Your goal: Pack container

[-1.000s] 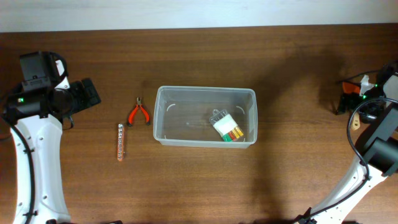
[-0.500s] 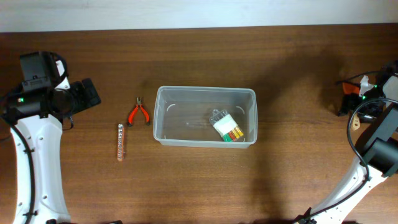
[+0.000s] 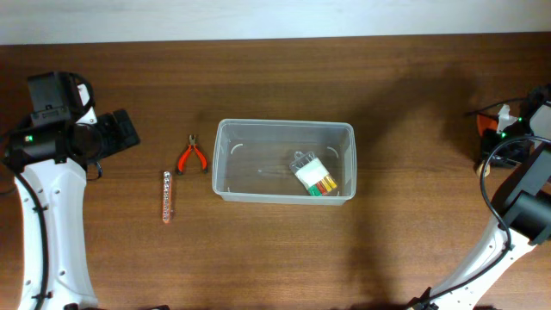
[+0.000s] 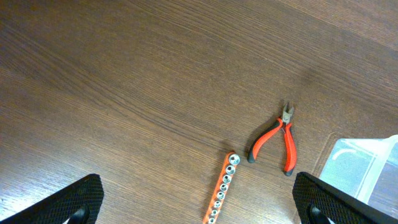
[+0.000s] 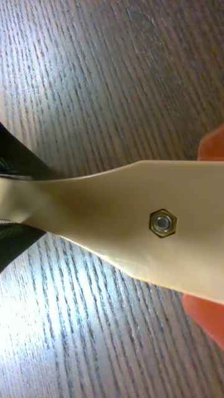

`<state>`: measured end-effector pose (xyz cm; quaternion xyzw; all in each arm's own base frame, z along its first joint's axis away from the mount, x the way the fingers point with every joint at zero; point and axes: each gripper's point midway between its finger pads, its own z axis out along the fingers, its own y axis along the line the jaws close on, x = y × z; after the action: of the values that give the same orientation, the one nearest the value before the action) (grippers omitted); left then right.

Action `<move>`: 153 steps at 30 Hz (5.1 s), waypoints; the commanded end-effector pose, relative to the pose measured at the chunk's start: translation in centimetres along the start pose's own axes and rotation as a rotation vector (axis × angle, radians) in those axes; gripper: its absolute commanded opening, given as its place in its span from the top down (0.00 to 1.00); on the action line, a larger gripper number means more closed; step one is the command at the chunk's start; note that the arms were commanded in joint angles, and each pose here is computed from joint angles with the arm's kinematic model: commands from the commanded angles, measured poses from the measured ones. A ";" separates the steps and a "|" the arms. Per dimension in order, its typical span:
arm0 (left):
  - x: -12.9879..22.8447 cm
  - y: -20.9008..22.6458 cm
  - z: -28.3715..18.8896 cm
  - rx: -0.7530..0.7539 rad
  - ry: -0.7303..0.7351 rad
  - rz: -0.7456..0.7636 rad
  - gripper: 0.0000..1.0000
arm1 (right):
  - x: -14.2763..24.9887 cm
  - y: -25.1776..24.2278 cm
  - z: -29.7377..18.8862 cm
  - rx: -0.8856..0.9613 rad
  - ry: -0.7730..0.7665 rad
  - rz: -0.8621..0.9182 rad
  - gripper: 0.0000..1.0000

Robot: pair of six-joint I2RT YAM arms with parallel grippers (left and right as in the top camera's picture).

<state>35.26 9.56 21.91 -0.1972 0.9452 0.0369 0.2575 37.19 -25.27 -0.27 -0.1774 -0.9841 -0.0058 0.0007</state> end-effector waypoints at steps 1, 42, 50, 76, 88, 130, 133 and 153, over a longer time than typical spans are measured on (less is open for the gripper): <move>0.0 0.0 -0.6 0.014 -0.012 -0.015 0.01 | 1.5 -0.1 2.2 0.006 0.066 0.004 0.79; 0.0 0.0 -0.6 0.014 -0.011 -0.015 0.01 | -3.3 17.0 -23.2 -0.068 -0.429 -0.500 0.96; 0.8 0.1 -0.6 0.009 0.021 -0.013 0.01 | 2.9 29.0 -31.7 -0.080 -0.624 -0.905 0.96; 0.9 0.1 -0.6 0.008 0.025 -0.013 0.01 | 2.6 24.3 -29.6 -0.135 -0.474 -0.159 0.89; 0.9 0.1 -0.6 0.008 0.025 -0.013 0.01 | 0.9 25.6 -22.6 -0.237 -0.228 0.334 0.09; 1.0 0.1 -0.6 0.010 0.026 -0.013 0.01 | 5.2 22.7 -0.9 0.026 0.335 0.821 0.09; 1.1 -0.2 -0.6 0.025 0.032 -0.013 0.01 | 5.0 22.7 -0.1 0.020 0.326 0.820 0.09; 1.0 -0.2 -0.6 0.029 0.031 -0.014 0.01 | 2.5 22.7 0.7 -0.018 0.212 0.738 0.12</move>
<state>34.54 8.99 21.41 -0.1951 0.9509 0.0256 0.2390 43.21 -2.27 0.13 -0.5303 -0.8387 -0.0602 0.1082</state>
